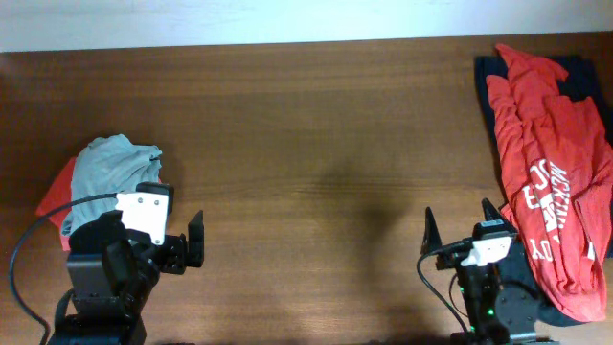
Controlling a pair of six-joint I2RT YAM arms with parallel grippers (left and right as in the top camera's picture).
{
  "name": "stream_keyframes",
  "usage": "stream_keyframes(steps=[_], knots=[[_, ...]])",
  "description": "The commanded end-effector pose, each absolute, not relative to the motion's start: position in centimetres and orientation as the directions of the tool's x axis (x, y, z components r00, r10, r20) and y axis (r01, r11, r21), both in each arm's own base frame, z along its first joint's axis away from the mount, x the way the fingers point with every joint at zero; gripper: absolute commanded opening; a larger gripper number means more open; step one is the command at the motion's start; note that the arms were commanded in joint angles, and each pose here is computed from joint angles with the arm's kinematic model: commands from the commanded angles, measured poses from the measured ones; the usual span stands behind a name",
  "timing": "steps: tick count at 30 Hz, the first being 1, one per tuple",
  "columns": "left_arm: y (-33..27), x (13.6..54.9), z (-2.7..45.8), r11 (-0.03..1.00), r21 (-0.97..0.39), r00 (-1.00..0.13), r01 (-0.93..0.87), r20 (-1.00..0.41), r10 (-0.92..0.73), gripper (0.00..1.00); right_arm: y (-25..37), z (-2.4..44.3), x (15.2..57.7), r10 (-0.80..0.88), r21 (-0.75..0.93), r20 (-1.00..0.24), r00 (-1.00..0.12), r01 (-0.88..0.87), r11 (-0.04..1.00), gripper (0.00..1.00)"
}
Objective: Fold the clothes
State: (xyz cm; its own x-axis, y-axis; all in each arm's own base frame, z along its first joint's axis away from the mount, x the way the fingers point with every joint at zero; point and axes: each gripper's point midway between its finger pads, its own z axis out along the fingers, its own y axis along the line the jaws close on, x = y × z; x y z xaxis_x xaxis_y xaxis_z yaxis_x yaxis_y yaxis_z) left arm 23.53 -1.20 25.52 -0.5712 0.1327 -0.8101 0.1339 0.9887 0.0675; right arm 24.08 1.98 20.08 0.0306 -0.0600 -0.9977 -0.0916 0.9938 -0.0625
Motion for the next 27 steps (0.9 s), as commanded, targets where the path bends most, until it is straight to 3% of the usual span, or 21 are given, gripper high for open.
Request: stream_keyframes(steps=[1, 5, 27], knots=[[-1.1, 23.5, 25.5, 0.990, 0.061, -0.572, 0.124, -0.811, 0.122, 0.99, 1.2, 17.8, 24.6, -0.074, -0.075, -0.997, 0.014, -0.044, 0.996, 0.99], [-1.1, 23.5, 25.5, 0.990, 0.061, -0.572, 0.124, -0.811, 0.122, 0.99, 1.2, 15.5, 24.6, -0.079, -0.075, -0.994, -0.077, -0.053, 0.996, 0.99], [-1.1, 23.5, 25.5, 0.990, 0.061, -0.572, 0.124, -0.811, 0.122, 0.99, 1.3, 15.6, 24.6, -0.079, -0.075, -0.994, -0.074, -0.053, 0.996, 0.99]])
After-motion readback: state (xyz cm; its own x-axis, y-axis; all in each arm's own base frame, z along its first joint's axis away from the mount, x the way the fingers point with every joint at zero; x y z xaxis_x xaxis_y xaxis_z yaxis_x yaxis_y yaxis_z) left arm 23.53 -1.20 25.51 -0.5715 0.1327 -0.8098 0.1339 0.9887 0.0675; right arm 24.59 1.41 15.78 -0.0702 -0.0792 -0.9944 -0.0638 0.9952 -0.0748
